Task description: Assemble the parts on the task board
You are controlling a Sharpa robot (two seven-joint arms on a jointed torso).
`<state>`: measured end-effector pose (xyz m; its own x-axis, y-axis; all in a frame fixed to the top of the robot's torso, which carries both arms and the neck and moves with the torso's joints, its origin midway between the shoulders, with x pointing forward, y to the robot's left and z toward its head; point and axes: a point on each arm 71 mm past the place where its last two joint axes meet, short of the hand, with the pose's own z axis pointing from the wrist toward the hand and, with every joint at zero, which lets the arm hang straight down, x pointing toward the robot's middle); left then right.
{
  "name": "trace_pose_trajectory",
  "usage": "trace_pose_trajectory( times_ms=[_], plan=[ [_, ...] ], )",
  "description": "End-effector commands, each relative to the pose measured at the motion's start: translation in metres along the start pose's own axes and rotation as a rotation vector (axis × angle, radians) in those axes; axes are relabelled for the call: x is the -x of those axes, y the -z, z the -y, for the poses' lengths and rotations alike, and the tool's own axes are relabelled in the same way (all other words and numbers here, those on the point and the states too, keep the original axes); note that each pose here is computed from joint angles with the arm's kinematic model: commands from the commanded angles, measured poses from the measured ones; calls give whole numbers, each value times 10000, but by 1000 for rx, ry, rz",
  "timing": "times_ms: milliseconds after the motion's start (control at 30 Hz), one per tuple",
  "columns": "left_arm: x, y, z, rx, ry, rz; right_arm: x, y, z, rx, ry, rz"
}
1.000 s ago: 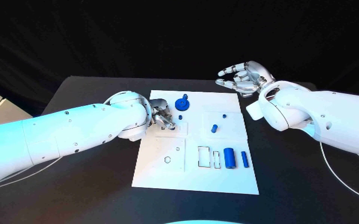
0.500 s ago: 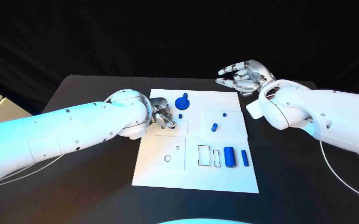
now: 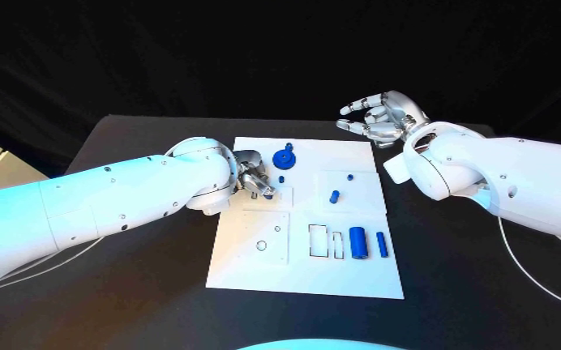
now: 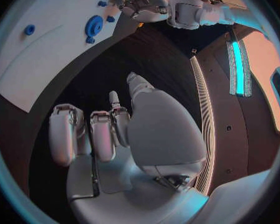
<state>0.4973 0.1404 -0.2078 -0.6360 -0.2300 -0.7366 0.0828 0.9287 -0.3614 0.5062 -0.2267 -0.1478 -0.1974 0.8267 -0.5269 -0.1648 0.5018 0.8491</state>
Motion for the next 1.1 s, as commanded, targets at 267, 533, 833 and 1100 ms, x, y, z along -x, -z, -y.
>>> trace_pose_trajectory(
  times_ms=[267,533,833,1100],
  plan=[
    [-48,-23,29,-12,24,-31,-18,0,-9,15,5,-17],
    [-49,-28,14,-7,27,-36,-15,2,-6,14,5,-16],
    [-36,-37,-10,1,41,-33,-15,3,-5,15,4,-15],
    [-11,-48,-38,7,47,-14,-16,5,0,17,4,-10]
  ],
)
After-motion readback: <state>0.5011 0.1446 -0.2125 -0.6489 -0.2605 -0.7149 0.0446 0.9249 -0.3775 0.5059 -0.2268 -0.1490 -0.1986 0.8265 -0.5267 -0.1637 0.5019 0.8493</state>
